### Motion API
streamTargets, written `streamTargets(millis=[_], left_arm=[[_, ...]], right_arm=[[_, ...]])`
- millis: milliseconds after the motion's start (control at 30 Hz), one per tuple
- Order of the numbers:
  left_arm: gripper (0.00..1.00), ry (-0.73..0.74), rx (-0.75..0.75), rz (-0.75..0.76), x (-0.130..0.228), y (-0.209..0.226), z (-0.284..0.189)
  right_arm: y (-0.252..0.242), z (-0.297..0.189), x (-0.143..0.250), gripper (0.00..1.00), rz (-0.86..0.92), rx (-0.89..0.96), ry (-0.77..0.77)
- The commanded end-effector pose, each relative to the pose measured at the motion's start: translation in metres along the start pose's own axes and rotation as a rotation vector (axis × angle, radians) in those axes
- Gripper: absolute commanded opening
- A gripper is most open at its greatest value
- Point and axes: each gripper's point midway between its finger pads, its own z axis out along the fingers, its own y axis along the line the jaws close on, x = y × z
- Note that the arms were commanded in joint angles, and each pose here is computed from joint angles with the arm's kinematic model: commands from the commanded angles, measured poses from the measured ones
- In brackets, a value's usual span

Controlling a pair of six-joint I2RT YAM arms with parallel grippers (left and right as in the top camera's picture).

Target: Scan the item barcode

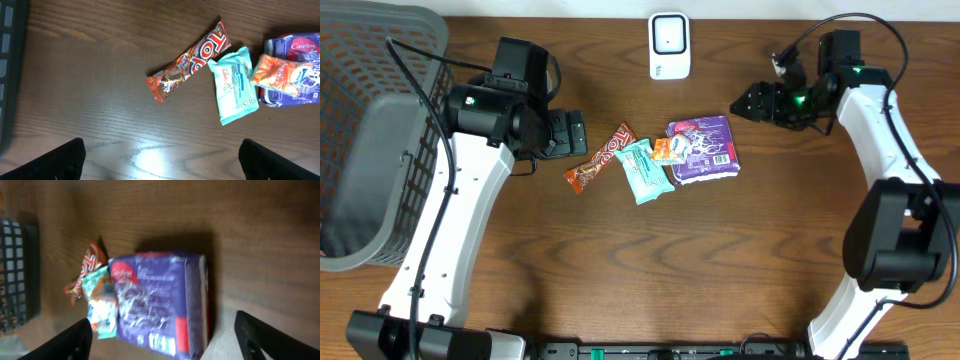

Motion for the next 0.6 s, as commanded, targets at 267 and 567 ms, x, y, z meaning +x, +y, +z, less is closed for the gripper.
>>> streamTargets(millis=[267, 567], left_arm=[[0.98, 0.008, -0.013, -0.009, 0.001, 0.004, 0.002], [0.98, 0.008, -0.014, -0.009, 0.001, 0.004, 0.002]], right_arm=[[-0.018, 0.075, 0.015, 0.68, 0.006, -0.077, 0.105], [-0.032, 0.105, 0.034, 0.19, 0.067, -0.144, 0.173]])
